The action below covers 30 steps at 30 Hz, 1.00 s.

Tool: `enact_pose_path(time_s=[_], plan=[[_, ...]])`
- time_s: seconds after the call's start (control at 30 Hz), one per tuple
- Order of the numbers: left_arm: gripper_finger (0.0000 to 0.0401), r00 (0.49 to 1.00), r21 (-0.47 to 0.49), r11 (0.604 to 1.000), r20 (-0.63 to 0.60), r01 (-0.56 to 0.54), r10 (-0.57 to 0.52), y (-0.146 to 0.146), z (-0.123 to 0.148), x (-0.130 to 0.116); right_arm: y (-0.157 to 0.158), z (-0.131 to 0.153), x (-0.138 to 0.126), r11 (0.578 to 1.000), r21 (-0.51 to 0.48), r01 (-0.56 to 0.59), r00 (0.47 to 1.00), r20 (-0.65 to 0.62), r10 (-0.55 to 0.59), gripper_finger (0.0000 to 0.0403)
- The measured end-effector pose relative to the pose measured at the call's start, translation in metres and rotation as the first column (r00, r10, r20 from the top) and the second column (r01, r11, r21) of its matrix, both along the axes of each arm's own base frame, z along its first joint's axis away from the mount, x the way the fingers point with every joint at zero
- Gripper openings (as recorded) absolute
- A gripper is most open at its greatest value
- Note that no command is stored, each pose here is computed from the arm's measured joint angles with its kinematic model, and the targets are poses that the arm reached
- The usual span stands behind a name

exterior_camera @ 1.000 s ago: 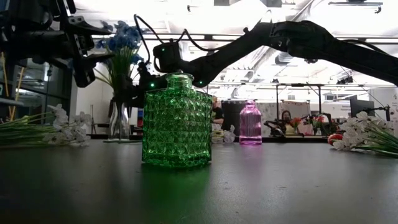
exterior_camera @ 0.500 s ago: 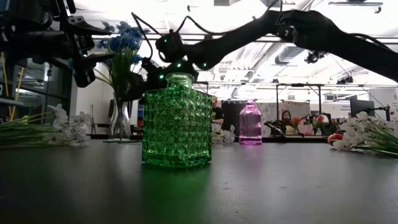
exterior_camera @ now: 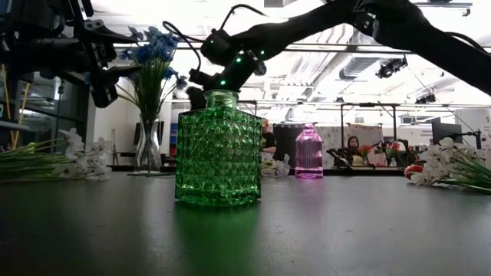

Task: Sort flowers into vase by color
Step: Put the blue flowers into the transparent vase

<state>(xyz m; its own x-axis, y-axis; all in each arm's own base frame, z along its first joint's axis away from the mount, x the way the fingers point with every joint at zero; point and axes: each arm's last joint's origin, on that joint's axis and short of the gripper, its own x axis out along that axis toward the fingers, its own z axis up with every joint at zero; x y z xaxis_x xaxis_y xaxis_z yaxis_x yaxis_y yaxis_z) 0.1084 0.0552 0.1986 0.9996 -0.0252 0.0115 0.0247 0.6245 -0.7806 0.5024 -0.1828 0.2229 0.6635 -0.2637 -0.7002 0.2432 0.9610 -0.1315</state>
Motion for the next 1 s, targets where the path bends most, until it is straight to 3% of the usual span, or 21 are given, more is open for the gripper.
enact_pose_path(time_s=[0.23, 0.4, 0.6, 0.8, 1.0], plan=[[0.0189, 1.0, 0.0, 1.0, -0.001, 0.0, 0.0, 0.0, 0.0, 0.0, 0.012, 0.012, -0.031, 0.993, 0.113, -0.035, 0.968, -0.242, 0.061, 0.0293], [0.0189, 1.0, -0.002, 1.0, -0.001, 0.0, 0.0, 0.0, 0.0, 0.0, 0.023, 0.011, -0.053, 0.96, 0.277, -0.035, 0.904, -0.401, 0.149, 0.0282], [0.0189, 1.0, -0.042, 0.999, -0.002, -0.001, 0.001, 0.0, 0.0, 0.0, 0.037, 0.0, -0.074, 0.865, 0.503, 0.001, 0.805, -0.514, 0.298, 0.0262], [0.0189, 1.0, -0.088, 0.996, -0.003, -0.003, 0.002, 0.0, 0.0, 0.0, 0.056, -0.007, -0.09, 0.762, 0.647, 0.029, 0.695, -0.561, 0.45, 0.0252], [0.0189, 1.0, -0.105, 0.994, -0.005, -0.001, 0.001, 0.0, 0.0, 0.0, 0.076, -0.01, -0.104, 0.663, 0.748, 0.027, 0.694, -0.491, 0.526, 0.025]])
